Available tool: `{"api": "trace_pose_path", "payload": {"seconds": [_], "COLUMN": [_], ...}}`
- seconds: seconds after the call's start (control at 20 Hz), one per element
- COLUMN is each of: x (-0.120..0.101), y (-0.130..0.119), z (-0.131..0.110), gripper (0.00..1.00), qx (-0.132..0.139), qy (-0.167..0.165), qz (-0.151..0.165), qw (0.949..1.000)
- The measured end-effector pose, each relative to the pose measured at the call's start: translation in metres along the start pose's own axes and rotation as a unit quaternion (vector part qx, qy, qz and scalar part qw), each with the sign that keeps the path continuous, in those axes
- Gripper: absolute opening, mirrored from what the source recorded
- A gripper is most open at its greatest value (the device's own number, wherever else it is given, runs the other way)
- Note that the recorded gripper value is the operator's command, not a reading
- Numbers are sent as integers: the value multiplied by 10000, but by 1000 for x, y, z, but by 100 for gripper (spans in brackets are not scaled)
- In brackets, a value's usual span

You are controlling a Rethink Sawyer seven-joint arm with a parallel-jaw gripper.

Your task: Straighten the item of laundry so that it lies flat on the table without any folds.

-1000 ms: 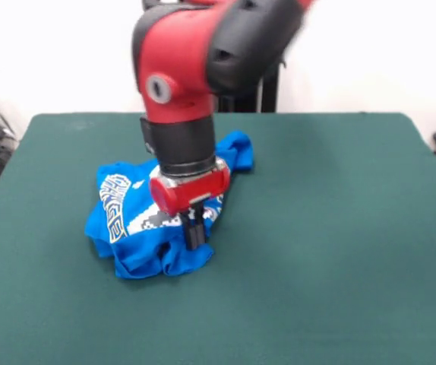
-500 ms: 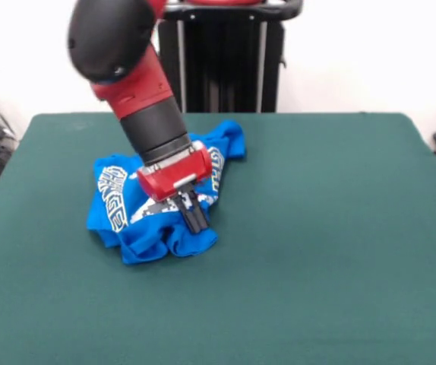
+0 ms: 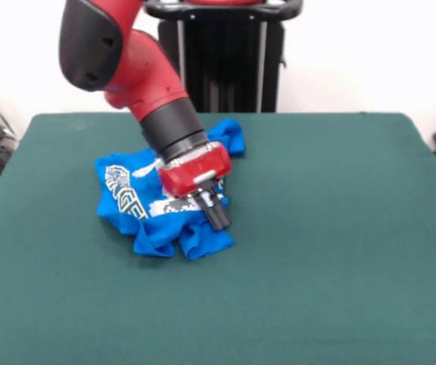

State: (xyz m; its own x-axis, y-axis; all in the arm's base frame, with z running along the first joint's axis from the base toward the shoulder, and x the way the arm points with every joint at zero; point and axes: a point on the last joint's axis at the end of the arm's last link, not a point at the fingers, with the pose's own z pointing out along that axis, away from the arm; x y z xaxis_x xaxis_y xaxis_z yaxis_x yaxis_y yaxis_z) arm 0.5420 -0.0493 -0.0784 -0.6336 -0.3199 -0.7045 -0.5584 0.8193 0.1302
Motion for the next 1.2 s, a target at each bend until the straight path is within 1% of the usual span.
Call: {"api": "trace_pose_path", "payload": {"seconds": [0.05, 0.1, 0.15, 0.3, 0.4, 0.45, 0.55, 0.65, 0.75, 0.85, 0.9, 1.2], "x": [-1, -4, -7, -15, -23, -29, -35, -38, -43, -44, -45, -55], "y": [3, 13, 17, 23, 28, 34, 39, 41, 44, 45, 45, 48], "z": [2, 8, 11, 13, 14, 16, 20, 21, 24, 26, 27, 27], "gripper": [0, 0, 0, 0, 0, 0, 0, 0, 0, 0, 0, 0], "qx": [11, 23, 36, 176, 327, 474, 638, 721, 904, 969, 983, 986], "qy": [4, 66, 127, 426, 742, 1001, 1215, 1294, 1443, 1482, 1475, 1363], "qz": [-6, -58, -120, -417, -725, -985, -1196, -1277, -1407, -1435, -1429, -1388], "qw": [10000, 10000, 9998, 9981, 9941, 9890, 9833, 9807, 9753, 9737, 9737, 9759]}}
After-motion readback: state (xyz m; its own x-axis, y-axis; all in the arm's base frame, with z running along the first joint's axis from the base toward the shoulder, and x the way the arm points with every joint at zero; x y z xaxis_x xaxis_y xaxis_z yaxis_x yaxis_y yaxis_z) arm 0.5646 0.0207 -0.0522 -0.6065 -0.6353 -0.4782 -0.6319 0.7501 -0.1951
